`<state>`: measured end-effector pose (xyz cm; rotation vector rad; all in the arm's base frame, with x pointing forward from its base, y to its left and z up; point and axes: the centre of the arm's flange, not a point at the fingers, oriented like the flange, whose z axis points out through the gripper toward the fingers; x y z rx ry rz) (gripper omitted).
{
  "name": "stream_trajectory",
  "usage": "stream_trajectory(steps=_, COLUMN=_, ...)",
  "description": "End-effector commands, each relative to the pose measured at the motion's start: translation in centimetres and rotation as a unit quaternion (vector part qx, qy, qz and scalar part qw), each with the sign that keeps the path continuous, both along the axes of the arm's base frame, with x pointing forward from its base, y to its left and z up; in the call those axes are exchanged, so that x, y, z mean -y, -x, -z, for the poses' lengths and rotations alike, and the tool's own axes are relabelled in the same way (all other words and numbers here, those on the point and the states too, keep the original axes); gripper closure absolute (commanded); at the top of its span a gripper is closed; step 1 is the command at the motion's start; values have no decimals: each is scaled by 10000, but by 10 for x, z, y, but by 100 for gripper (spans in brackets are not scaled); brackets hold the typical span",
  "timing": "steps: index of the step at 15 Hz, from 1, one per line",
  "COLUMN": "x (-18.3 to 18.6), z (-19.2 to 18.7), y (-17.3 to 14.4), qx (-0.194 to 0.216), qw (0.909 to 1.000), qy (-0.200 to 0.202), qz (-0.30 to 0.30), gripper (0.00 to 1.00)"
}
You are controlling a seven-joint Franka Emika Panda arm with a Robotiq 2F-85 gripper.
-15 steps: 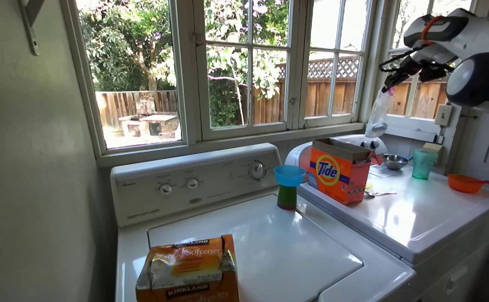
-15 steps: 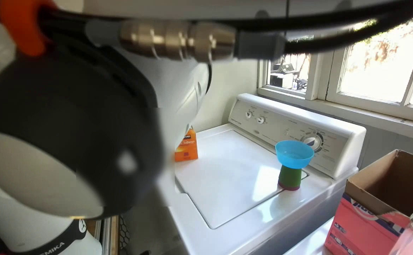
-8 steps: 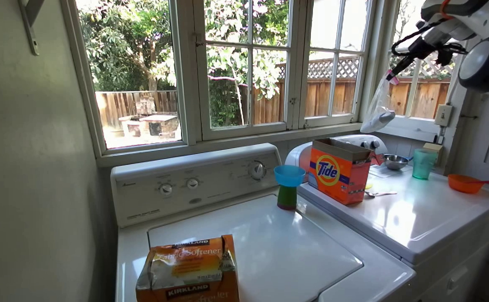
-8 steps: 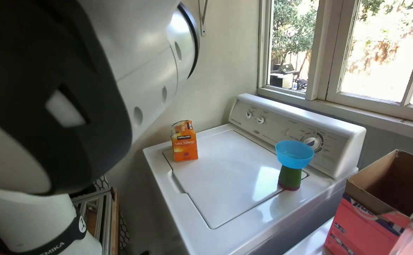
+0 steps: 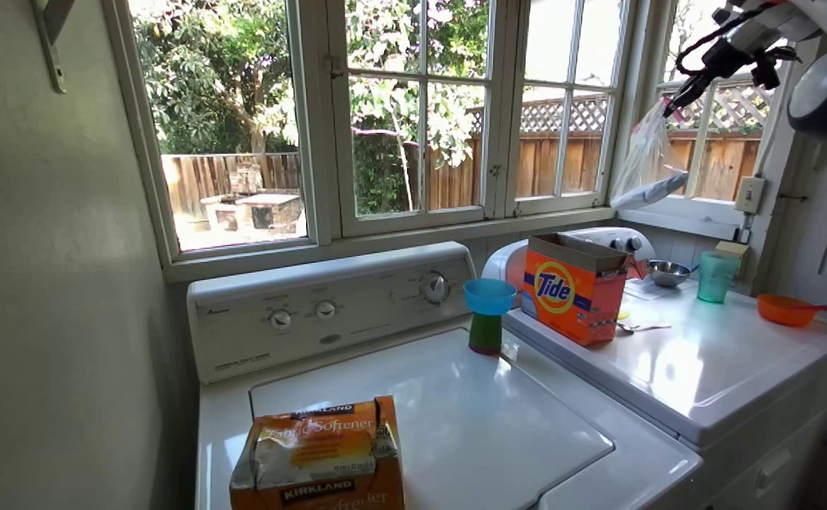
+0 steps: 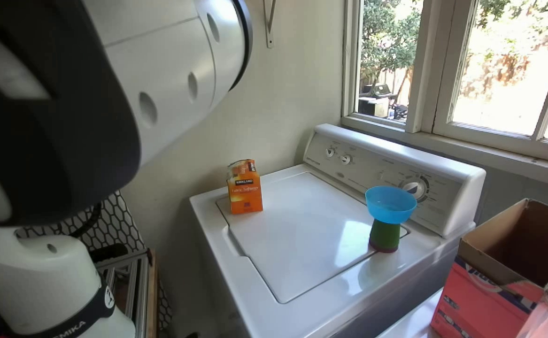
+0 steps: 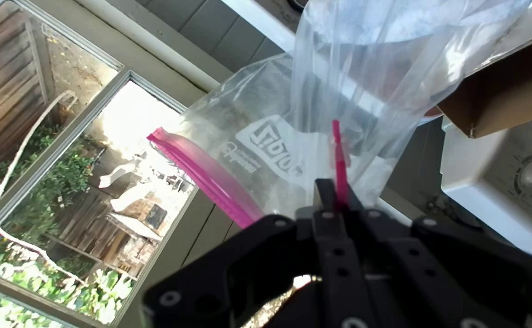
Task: Put the clear plastic in the orange box.
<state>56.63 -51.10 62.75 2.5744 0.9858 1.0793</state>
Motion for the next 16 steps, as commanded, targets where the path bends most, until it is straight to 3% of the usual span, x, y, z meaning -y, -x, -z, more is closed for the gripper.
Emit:
stream_trajectory(steps=1, x=0, z=0, y=0, qx=-1, qw=10000, qy=4, qz=-7, gripper=96)
stream_trajectory(steps=7, x=-52, z=9, y=16, qx=-49, qw=9939, qy=690, qz=-856, gripper=99)
stream_trajectory(steps=10, x=-68, z=9, y=26, qx=116, qw=9896, qy=965, qz=-1059, gripper=99)
stream_trajectory(steps=14, x=-78, z=-3, y=41, qx=356, qw=9853, qy=1145, qz=-1218, gripper=99)
stream_trajectory(steps=16, x=-81, z=-8, y=41, qx=386, qw=9868, qy=1050, qz=-1175, gripper=99)
